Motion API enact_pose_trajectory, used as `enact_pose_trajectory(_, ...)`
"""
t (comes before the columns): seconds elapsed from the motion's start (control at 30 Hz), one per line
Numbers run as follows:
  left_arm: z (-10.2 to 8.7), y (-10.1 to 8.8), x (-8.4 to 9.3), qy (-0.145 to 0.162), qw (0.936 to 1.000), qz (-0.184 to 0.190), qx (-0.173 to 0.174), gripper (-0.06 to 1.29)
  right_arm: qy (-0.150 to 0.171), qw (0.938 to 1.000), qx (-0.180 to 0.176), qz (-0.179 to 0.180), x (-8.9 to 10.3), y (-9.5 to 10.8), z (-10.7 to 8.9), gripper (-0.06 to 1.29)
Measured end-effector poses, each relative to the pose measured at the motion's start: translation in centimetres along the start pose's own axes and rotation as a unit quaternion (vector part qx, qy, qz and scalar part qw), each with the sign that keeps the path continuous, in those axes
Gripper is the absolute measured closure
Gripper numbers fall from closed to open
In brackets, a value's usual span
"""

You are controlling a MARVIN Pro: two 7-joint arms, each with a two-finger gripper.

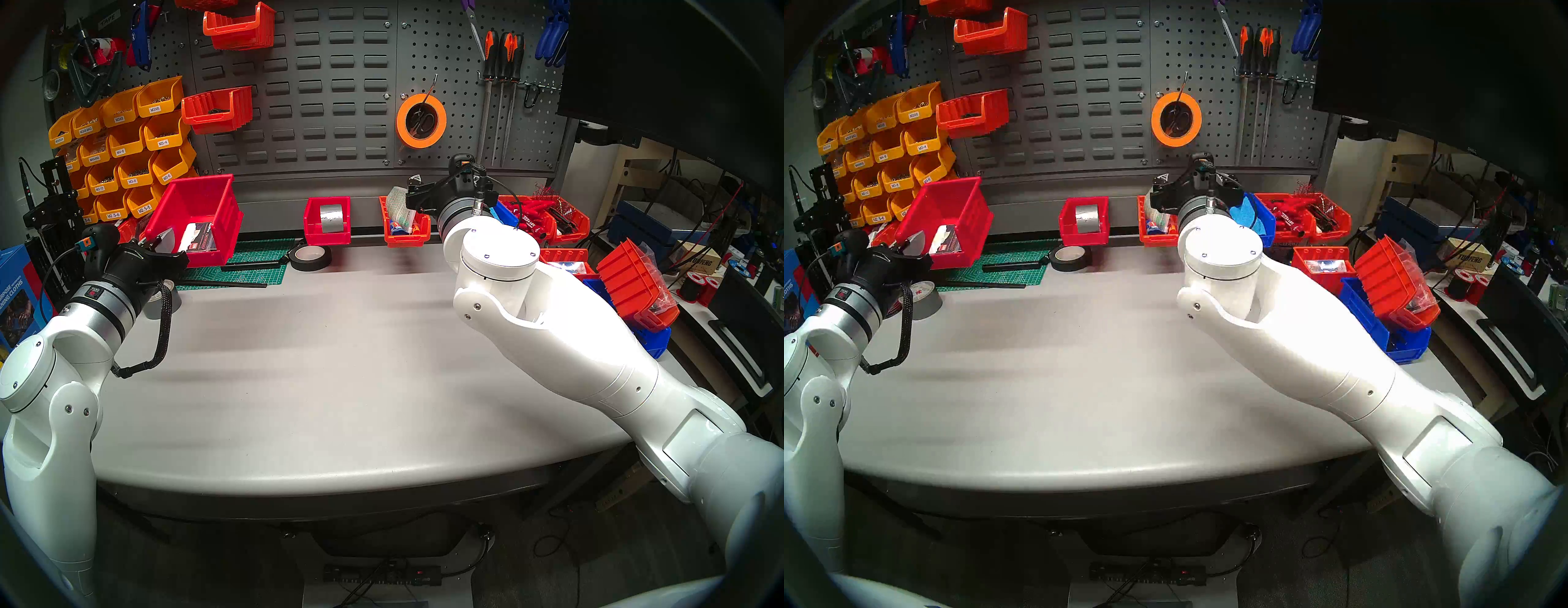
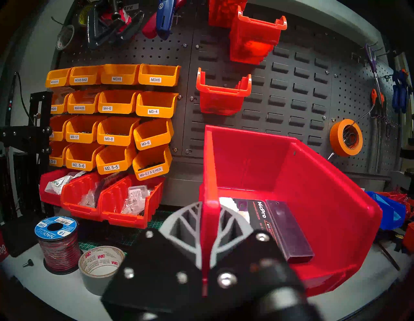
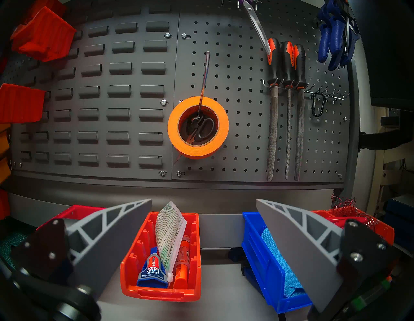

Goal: Hang all the unorganized tool boxes onto the wall

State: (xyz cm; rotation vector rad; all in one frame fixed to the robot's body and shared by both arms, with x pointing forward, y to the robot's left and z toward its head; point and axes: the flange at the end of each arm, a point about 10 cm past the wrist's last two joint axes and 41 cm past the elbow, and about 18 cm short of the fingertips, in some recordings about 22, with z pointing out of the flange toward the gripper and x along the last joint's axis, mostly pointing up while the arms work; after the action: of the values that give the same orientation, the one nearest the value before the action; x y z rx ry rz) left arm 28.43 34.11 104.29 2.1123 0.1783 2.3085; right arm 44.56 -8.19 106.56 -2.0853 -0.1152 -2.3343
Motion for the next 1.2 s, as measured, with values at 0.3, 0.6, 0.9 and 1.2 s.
enact_pose_trajectory(0.3, 2.1, 0.1, -1.4, 0.001, 0.9999, 0.012, 0.009, 1.23, 0.0, 1.0, 0.0, 0.0, 0.0, 0.0, 0.0, 0.02)
enact_pose_trajectory(0.6, 5.0, -0.4, -3.3, -0.012, 0.9994, 0.024, 0.02, 1.23, 0.0, 1.0, 0.0, 0.0, 0.0, 0.0, 0.0, 0.02)
enact_pose_trajectory(0.9, 7.7, -0.4, -5.0, -0.029, 0.999, 0.031, 0.014, 1.23, 0.0, 1.0, 0.0, 0.0, 0.0, 0.0, 0.0, 0.02)
enact_pose_trajectory(1.2, 10.4, -0.6, -6.6, -0.051, 0.9983, 0.029, 0.001, 1.23, 0.0, 1.0, 0.0, 0.0, 0.0, 0.0, 0.0, 0.02)
